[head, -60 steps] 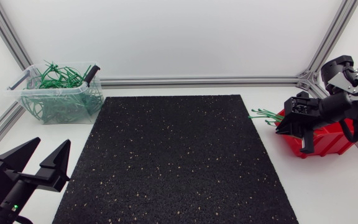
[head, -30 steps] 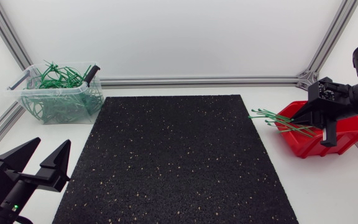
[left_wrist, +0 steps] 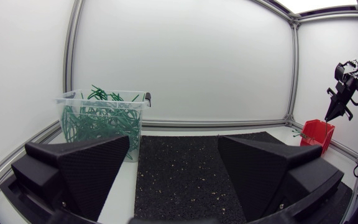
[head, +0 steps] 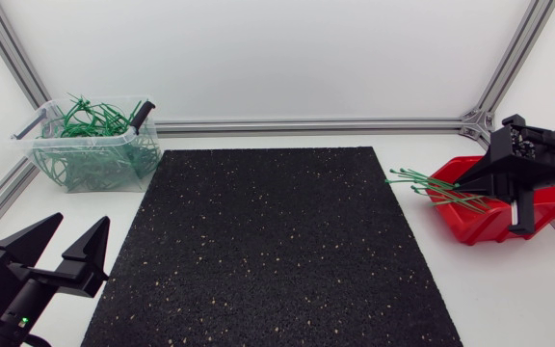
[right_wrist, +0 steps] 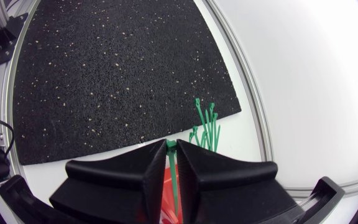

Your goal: Take a green cable tie from the red box, thread the tail through the head to close it, then place it in the transparent bin on the left.

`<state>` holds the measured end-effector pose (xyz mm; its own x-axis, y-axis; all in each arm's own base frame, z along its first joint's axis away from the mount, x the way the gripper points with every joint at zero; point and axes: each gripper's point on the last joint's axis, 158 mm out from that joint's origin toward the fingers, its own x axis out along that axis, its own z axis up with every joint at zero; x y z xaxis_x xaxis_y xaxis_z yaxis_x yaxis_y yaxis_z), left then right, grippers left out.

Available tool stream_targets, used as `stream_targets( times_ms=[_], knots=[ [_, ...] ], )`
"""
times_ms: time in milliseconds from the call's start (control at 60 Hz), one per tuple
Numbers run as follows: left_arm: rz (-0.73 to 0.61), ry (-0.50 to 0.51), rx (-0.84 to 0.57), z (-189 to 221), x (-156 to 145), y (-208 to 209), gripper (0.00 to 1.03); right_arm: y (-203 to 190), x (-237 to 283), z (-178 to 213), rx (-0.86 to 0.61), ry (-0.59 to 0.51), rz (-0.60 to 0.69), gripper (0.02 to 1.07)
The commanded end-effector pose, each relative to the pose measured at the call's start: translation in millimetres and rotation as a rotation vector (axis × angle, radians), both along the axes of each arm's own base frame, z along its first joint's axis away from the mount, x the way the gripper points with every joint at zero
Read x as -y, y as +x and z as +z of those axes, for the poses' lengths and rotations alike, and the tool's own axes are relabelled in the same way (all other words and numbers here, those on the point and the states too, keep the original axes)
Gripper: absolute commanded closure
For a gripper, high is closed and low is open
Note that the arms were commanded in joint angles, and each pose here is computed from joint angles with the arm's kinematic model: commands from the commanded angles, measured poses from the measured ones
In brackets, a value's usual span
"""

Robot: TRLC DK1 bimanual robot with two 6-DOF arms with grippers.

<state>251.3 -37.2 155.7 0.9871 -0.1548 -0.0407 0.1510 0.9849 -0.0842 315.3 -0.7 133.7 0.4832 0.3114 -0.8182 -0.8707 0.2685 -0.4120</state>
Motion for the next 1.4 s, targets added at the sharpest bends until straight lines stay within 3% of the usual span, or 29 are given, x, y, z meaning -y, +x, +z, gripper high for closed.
stream_targets(
  times_ms=[0,150,383,667,1033,1267,1383],
  knots=[
    [-0.008,-0.009,-0.060,-24.4,2.5,0.1,0.04,-8.0,-18.7,6.8,0.006,0.026,0.024,0.91],
    [-0.008,-0.009,-0.060,-24.4,2.6,0.1,0.04,-12.5,-46.4,36.6,0.045,0.086,0.053,0.91],
    [-0.008,-0.008,-0.061,-24.8,2.7,0.0,0.04,-26.5,-94.8,130.2,0.115,0.320,0.093,0.91],
    [-0.008,-0.008,-0.063,-25.1,2.7,0.0,0.04,-51.2,-138.0,210.4,-0.014,0.612,0.179,0.91],
    [-0.015,-0.009,-0.065,-25.1,4.6,-0.4,0.04,-62.4,-188.8,215.6,-0.405,0.869,0.265,0.91],
    [-0.014,-0.008,-0.066,-25.5,4.2,-0.3,0.04,-71.1,-215.7,206.8,-0.608,0.967,0.325,0.91],
    [-0.015,-0.008,-0.066,-25.5,4.6,-0.4,0.04,-65.7,-226.7,200.4,-0.548,0.982,0.449,0.91]
  ],
)
